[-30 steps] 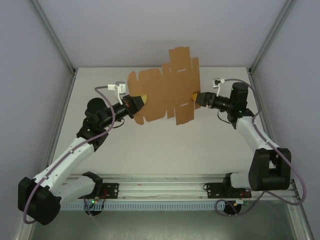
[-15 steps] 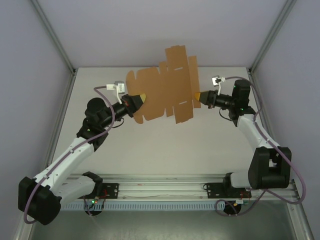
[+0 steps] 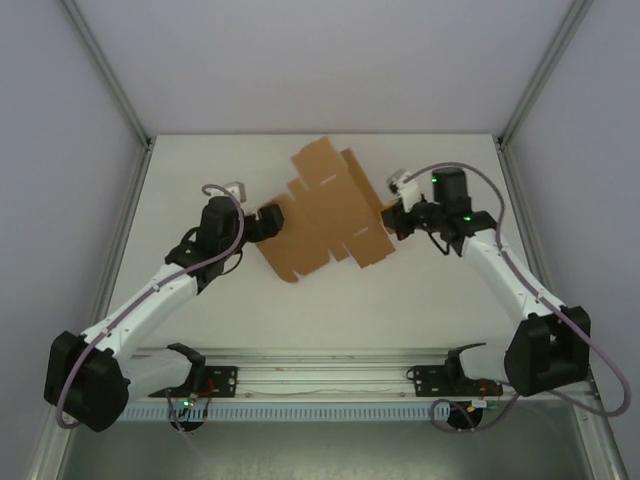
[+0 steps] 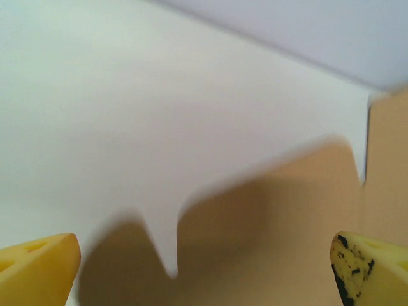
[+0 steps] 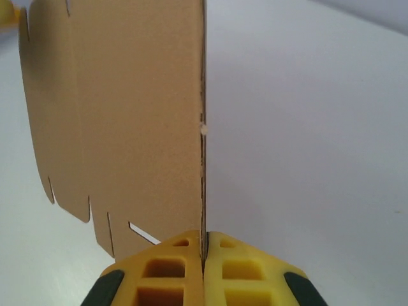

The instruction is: Assemble paper box

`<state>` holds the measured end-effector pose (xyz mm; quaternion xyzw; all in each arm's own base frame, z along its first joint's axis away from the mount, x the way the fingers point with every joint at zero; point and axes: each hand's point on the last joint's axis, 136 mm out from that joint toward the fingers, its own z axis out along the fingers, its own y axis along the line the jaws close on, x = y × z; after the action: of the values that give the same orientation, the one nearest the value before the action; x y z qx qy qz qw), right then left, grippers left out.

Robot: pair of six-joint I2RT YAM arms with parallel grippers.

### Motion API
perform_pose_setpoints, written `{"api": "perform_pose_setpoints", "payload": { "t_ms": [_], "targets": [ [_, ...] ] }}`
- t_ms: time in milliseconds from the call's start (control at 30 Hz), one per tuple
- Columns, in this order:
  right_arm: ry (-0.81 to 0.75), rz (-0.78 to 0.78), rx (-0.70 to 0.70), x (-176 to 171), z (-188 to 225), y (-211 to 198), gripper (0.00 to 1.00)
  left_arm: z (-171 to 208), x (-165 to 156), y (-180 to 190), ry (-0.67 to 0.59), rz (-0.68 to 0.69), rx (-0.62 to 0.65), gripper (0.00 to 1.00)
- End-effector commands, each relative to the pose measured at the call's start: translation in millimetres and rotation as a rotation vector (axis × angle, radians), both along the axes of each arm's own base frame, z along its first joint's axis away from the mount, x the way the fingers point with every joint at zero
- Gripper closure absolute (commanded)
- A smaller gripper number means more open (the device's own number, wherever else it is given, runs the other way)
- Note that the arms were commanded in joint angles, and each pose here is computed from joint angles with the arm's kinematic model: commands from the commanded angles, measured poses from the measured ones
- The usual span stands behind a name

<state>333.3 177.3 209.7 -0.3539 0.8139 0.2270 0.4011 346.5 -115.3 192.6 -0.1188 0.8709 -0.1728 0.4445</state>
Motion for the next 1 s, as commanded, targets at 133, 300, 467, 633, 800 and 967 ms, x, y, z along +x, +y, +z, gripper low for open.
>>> {"api": "perform_pose_setpoints", "payload": {
  "t_ms": [133, 300, 467, 633, 800, 967],
  "targets": [
    [-0.235, -0.034, -0.603, 37.9, -44.5, -14.3, 1.0, -7.0, 3.9, 21.1, 0.128, 0.067, 0.156, 0.0],
    [-0.544, 0.015, -0.775, 56.3, -30.3, 4.7, 1.0, 26.7, 26.0, -17.5, 0.047, -0.079, 0.015, 0.0],
    [-0.704, 0.097, -0.755, 51.1, -21.8, 29.7, 1.0, 62.4, 52.2, -56.5, -0.011, -0.226, -0.096, 0.0],
    [-0.793, 0.084, -0.777, 53.2, -22.5, 37.6, 1.0, 79.1, 67.0, -97.6, 0.016, -0.408, -0.17, 0.0],
    [-0.808, 0.081, -0.808, 55.2, -24.9, 37.3, 1.0, 71.0, 67.9, -122.7, 0.06, -0.51, -0.185, 0.0],
    [-0.814, 0.084, -0.788, 51.3, -20.9, 38.9, 1.0, 51.3, 64.6, -133.4, 0.111, -0.541, -0.17, 0.0]
  ]
}}
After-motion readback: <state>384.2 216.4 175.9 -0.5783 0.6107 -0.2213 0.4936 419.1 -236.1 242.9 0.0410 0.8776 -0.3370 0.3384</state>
